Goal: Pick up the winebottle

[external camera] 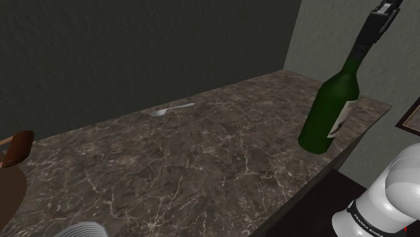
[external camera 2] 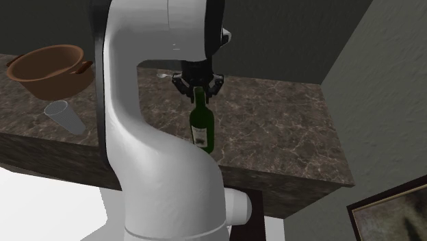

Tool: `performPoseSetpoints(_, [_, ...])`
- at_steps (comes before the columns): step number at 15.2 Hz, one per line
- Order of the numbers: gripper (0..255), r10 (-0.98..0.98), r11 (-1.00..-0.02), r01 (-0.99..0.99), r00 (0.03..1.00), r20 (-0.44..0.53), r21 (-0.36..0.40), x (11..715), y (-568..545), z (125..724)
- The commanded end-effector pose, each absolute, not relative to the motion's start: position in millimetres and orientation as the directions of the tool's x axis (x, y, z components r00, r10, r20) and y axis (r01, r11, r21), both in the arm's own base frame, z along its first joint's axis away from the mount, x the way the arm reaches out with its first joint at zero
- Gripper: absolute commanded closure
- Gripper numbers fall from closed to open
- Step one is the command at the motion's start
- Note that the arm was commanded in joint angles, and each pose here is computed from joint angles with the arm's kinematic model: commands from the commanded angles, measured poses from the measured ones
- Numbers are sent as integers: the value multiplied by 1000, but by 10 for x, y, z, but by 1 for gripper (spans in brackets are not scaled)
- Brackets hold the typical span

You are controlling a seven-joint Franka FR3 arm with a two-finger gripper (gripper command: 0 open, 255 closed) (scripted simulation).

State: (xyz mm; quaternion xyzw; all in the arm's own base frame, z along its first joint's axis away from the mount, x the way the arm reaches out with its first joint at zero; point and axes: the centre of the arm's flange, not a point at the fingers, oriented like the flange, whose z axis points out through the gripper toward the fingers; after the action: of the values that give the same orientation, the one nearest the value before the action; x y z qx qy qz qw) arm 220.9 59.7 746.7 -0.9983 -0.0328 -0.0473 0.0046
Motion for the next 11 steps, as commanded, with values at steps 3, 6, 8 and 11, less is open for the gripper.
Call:
performPoseSetpoints(3, [255,65,-998,66,993,95,-6,2208,601,7664])
performPoseSetpoints(6, [255,65,-998,66,993,95,-6,2208,601,7822])
performPoseSetpoints(8, [255,65,-998,66,993,95,-6,2208,601,7928])
performPoseSetpoints(11, [255,65,-998,66,993,95,-6,2208,601,8086])
